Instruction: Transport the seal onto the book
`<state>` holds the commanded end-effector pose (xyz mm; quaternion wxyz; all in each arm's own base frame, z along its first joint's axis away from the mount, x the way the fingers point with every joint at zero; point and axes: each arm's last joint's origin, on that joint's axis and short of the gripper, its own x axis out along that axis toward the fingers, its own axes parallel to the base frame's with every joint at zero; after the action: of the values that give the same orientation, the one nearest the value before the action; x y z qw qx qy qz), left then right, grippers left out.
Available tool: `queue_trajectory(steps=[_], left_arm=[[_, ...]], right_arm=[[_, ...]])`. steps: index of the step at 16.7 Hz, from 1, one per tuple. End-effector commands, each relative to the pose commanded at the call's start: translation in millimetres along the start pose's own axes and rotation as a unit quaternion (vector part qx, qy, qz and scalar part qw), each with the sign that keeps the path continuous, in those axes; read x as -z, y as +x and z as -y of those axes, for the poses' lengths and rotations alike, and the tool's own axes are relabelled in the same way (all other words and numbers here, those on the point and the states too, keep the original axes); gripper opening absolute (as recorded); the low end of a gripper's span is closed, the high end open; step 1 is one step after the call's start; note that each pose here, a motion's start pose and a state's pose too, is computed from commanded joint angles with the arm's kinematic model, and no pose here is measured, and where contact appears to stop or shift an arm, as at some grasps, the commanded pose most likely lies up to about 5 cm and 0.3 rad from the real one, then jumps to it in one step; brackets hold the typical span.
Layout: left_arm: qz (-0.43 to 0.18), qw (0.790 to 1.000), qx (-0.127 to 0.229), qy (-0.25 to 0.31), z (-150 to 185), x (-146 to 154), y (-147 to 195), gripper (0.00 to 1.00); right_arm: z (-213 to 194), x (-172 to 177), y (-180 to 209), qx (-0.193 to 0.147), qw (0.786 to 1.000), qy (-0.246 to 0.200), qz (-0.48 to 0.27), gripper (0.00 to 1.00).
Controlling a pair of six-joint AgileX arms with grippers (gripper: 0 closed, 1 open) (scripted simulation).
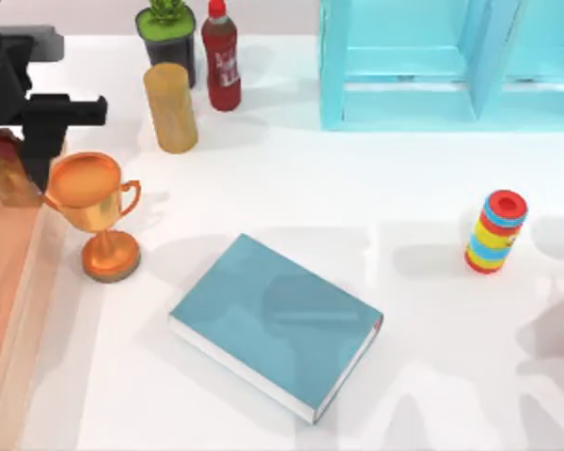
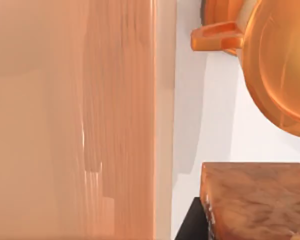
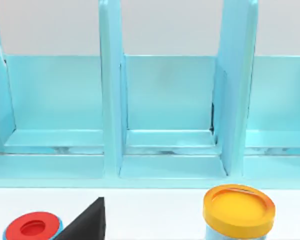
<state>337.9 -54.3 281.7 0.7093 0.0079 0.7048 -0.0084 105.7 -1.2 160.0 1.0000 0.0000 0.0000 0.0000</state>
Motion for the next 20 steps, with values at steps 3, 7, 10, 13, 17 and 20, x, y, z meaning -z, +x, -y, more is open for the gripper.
queue_trajectory(steps=[3, 7, 10, 13, 17, 20], left_arm=[[0.001, 1.0, 0.0, -0.001, -1.5, -0.3, 0.1, 0.0], [0.015, 1.0, 0.023, -0.004, 21.1, 2.1, -2.8, 0.0], [0.025, 0.998, 0.052, -0.016, 67.1, 9.1, 3.7, 0.0], [0.043, 0.996, 0.08, -0.025, 121.2, 23.6, 8.6, 0.0], [0.041, 0.996, 0.067, -0.029, 182.1, 36.6, 36.7, 0.0], [0.022, 0.999, 0.031, -0.017, 209.7, 44.1, 66.9, 0.0]], right_arm=[[0.0, 0.0, 0.0, 0.0, 1.0, 0.0, 0.0, 1.0], [0.0, 0.0, 0.0, 0.0, 1.0, 0.0, 0.0, 1.0], [0.0, 0.0, 0.0, 0.0, 1.0, 0.0, 0.0, 1.0], [0.0, 0.0, 0.0, 0.0, 1.0, 0.0, 0.0, 1.0], [0.0, 0.0, 0.0, 0.0, 1.0, 0.0, 0.0, 1.0], [0.0, 0.0, 0.0, 0.0, 1.0, 0.0, 0.0, 1.0]])
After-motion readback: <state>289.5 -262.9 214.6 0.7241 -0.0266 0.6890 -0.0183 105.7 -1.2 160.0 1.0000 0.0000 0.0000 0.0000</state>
